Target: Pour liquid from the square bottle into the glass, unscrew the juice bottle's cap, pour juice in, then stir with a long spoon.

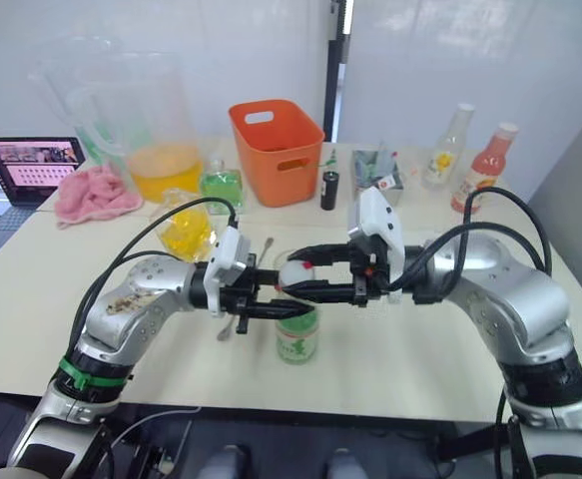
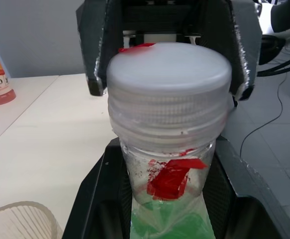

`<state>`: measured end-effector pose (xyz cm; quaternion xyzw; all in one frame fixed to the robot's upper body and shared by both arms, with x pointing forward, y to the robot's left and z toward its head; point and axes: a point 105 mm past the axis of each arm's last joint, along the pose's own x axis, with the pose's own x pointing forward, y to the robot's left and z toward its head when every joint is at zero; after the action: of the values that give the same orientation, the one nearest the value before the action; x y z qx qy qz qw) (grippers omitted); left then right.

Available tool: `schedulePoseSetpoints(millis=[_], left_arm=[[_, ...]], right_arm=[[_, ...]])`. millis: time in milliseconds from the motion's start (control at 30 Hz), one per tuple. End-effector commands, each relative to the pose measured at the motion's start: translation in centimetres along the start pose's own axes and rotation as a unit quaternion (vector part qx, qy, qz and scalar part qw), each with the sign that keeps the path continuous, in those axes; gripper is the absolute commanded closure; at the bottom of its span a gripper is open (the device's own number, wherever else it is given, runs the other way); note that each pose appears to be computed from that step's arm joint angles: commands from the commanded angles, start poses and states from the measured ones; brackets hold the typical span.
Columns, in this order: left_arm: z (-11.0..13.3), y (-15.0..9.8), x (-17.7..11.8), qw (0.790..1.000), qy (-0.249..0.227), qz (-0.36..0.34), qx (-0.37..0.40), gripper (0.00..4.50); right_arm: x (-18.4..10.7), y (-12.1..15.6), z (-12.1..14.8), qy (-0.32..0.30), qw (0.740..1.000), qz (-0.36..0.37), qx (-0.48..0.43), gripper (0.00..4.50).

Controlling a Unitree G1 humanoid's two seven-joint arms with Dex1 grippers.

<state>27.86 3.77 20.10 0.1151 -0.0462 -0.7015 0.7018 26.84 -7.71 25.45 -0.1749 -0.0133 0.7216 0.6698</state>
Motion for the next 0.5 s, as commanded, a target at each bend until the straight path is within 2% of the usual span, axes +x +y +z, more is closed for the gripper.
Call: schedulePoseSetpoints(millis=[33, 133, 400, 467, 500], left_arm=[[-1.6, 0.0, 0.1, 0.999, 0.032, 0.013, -0.024, 3.14], [-1.4, -0.2, 0.0, 0.999, 0.033, 0.016, -0.023, 3.14], [-1.6, -0.5, -0.4, 0.999, 0.043, 0.015, -0.024, 3.14], [-1.5, -0.5, -0.4, 0.999, 0.042, 0.016, -0.026, 3.14], [-1.5, -0.6, -0.4, 0.999, 0.04, 0.016, -0.029, 3.14]], right_arm=[[0.7, -0.2, -0.1, 0.008, 0.994, 0.103, -0.03, 2.83], [1.0, -1.3, 0.7, 0.003, 0.986, 0.153, -0.06, 2.83], [1.5, -2.5, 1.0, 0.011, 0.983, 0.167, -0.075, 2.83], [1.2, -2.7, 0.9, 0.008, 0.985, 0.161, -0.065, 1.8], [0.9, -2.6, 1.0, 0.002, 0.986, 0.158, -0.06, 1.46]])
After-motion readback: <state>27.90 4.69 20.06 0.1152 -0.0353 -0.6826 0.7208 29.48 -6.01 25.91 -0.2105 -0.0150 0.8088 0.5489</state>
